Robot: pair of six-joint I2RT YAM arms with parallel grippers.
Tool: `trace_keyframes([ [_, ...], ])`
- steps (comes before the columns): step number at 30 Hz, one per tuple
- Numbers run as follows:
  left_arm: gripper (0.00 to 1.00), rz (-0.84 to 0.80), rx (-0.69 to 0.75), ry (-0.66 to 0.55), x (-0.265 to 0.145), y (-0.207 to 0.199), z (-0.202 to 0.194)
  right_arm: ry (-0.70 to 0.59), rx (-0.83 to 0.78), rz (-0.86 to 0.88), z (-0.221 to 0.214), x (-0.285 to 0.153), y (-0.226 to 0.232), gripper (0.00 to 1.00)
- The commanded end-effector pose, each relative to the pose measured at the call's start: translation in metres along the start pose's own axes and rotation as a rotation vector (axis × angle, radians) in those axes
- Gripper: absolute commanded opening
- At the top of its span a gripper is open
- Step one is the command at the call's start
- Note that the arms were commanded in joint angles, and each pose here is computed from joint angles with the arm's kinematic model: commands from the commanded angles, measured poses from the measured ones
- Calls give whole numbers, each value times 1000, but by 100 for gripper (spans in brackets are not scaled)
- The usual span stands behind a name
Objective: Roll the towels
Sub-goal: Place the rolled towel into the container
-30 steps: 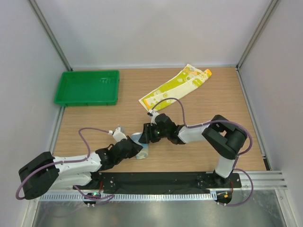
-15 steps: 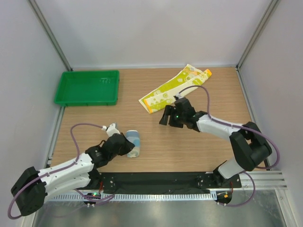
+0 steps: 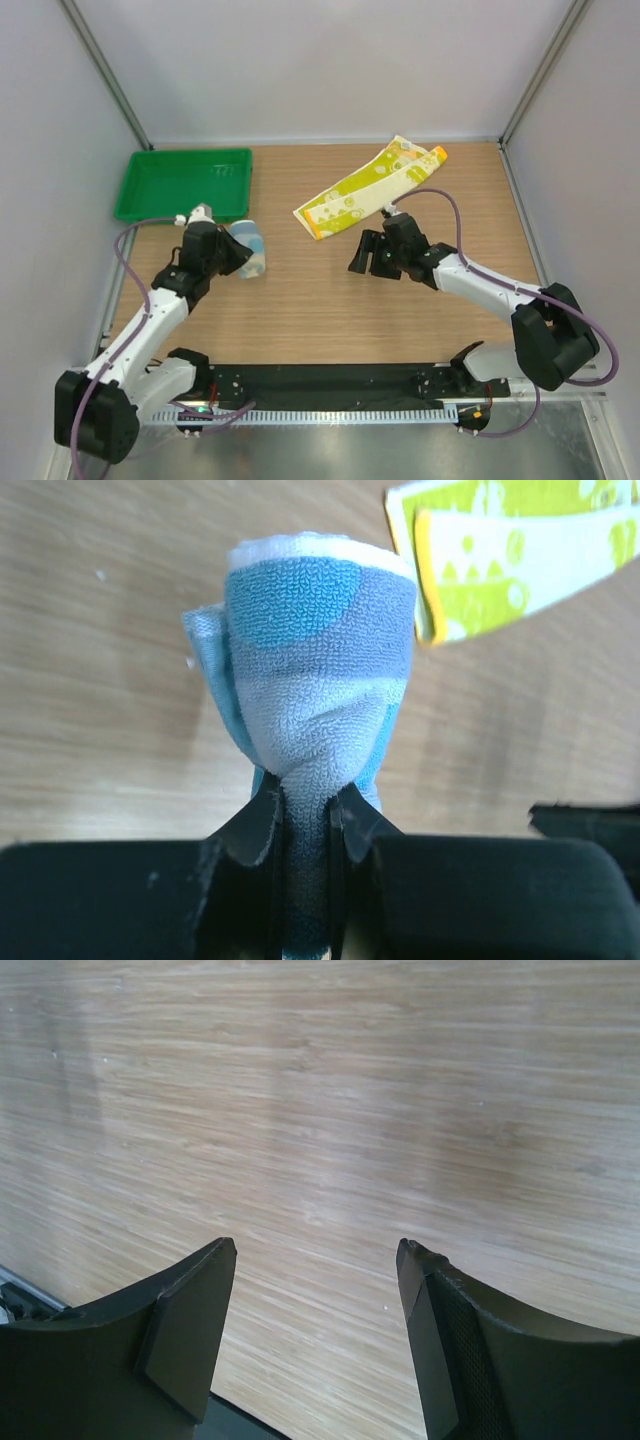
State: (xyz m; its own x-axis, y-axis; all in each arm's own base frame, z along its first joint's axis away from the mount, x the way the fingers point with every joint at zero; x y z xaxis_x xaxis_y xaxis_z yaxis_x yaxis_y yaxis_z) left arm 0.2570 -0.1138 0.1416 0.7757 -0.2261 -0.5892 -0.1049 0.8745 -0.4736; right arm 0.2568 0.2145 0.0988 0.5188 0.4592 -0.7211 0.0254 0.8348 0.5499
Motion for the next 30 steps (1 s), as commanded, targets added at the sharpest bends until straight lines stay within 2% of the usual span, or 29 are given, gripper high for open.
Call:
trace_keyframes([
  [1, 0, -95, -10, -49, 5, -21, 45, -3, -3, 40, -2, -10, 5, 72],
  [4, 0, -120, -15, -92, 12, -33, 89, 7, -3, 54, -4, -11, 6, 72],
  [8, 0, -256, -54, -131, 28, -37, 156, 1, -7, 75, -2, -16, 11, 72],
  [9, 0, -265, -103, -101, 44, -17, 166, 2, -5, 85, -2, -17, 13, 72],
  [11, 0, -323, -186, -115, 52, -9, 195, 0, -5, 106, 0, -20, 18, 72],
  [14, 0, -390, -277, -121, 87, 23, 231, 10, -15, 124, -1, -25, 22, 72],
  [18, 0, -404, -316, -5, 140, 53, 232, 8, -33, 121, -3, -29, 20, 71],
  [19, 0, -416, -297, -22, 143, 51, 244, 9, -33, 119, -4, -29, 19, 71],
  [23, 0, -462, -277, 23, 176, 57, 242, 17, -41, 108, -7, -29, 15, 71],
  [30, 0, -420, -212, 119, 224, 66, 210, 2, -43, 99, -5, -30, 13, 71],
])
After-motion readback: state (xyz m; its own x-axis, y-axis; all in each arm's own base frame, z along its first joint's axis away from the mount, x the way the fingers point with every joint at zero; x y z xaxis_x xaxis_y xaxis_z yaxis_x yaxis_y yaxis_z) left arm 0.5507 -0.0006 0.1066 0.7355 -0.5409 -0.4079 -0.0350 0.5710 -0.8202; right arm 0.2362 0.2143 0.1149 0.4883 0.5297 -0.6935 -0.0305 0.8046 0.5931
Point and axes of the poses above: each gripper's point midway between its finger pads, its own x axis out along the fingers, its own y axis along the line the jaws close on, z = x × y, the point moved 2 cm from there along -x, back along the fingers, and after that the axes turned 7 degrees about x, right-handed, at the moved point
